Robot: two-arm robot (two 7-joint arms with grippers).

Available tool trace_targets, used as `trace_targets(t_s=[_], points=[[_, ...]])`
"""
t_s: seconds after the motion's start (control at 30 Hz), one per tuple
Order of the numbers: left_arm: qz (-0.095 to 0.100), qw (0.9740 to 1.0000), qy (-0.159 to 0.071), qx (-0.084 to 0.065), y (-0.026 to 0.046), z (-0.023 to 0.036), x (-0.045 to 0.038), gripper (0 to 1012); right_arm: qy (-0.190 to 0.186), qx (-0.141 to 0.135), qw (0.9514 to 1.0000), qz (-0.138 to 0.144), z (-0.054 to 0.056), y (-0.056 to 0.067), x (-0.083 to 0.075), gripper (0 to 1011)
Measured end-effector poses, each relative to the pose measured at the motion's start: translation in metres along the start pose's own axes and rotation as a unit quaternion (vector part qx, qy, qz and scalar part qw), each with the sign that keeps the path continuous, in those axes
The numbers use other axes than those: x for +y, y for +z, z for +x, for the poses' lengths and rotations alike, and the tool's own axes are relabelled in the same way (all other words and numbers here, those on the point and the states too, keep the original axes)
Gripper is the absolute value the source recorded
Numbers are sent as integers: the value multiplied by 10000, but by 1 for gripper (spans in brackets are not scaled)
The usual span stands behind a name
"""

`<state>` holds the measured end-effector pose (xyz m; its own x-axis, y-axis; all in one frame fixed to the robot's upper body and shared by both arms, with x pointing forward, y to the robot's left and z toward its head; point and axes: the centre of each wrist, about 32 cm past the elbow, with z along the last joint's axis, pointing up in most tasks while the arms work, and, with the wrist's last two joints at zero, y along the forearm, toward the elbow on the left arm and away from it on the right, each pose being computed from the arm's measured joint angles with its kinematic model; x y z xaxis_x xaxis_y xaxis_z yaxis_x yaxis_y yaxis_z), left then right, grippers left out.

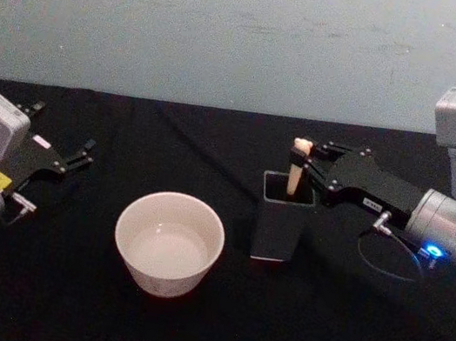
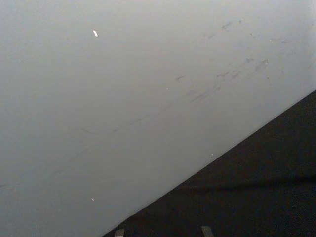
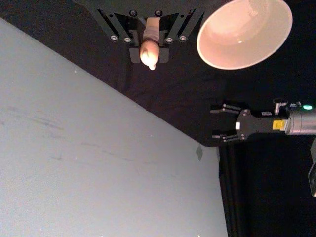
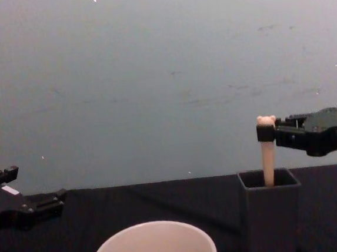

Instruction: Pick up the stirring spoon with one hand, stir inside the cup, then place it back in its original position.

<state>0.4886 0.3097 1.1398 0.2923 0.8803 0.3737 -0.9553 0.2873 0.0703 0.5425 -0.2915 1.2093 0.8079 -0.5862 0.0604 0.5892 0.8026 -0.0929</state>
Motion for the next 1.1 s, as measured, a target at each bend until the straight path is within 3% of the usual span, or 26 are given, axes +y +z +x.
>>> trace_targets(t_s=[0.43,1.1], points=[[0,10000,0,0,0,0,0,1001,27,23,9997,-235,3,-72,56,214],[0,10000,0,0,0,0,0,1001,-62,-1,9993,-370,-1,-103,63,214]])
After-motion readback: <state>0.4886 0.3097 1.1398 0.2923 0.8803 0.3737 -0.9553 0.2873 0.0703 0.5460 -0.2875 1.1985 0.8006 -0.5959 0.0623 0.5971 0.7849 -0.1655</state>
